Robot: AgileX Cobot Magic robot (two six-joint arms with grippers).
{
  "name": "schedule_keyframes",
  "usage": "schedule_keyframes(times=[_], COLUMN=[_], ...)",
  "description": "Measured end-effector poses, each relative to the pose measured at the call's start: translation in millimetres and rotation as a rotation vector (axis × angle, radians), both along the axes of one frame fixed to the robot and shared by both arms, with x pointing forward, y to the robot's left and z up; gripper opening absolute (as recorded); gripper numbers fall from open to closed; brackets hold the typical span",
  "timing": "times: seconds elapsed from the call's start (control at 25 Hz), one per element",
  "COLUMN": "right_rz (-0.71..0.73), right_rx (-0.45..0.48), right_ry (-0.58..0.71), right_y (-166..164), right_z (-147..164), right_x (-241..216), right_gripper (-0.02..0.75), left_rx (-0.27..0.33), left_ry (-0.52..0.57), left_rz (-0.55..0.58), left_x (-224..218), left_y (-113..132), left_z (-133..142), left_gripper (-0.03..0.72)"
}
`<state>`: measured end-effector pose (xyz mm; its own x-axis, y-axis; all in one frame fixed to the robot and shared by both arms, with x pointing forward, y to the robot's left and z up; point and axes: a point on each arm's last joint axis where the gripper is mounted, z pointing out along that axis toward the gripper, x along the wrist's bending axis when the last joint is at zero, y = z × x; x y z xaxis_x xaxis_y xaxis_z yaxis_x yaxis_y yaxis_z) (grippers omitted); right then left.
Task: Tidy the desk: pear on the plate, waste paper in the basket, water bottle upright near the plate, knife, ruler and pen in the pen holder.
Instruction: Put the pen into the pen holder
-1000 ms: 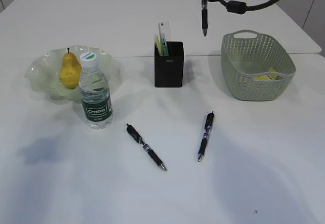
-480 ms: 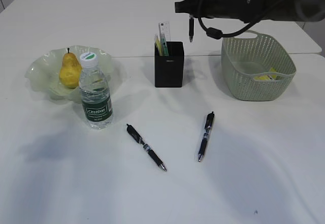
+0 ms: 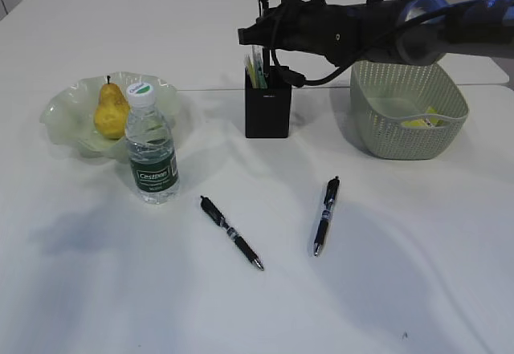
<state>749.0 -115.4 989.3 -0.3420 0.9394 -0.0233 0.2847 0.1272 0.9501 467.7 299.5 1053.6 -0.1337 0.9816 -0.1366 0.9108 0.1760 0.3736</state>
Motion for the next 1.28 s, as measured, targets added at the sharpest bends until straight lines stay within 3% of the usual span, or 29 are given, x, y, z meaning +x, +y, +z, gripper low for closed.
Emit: schedule_keyframes(times=[0.64, 0.96, 1.28], right_rz=[-0.004, -0.011, -0.016], right_rx=[-0.007, 0.006, 0.017], right_ry=[0.021, 0.029, 0.072], right_y=[2, 2, 2], right_z=[-35, -36, -34], right_x=[7, 7, 5], right_gripper=[0.108, 0.287, 0.307], left_rx=[0.003, 0.003, 0.002], left_ry=[-0.020, -0.020, -0.013], left_rz=[0.002, 0.002, 0.001], left_x=[2, 2, 1], left_y=[0, 0, 0], left_z=[1, 1, 0], left_gripper=[0.465, 0.465, 0.465])
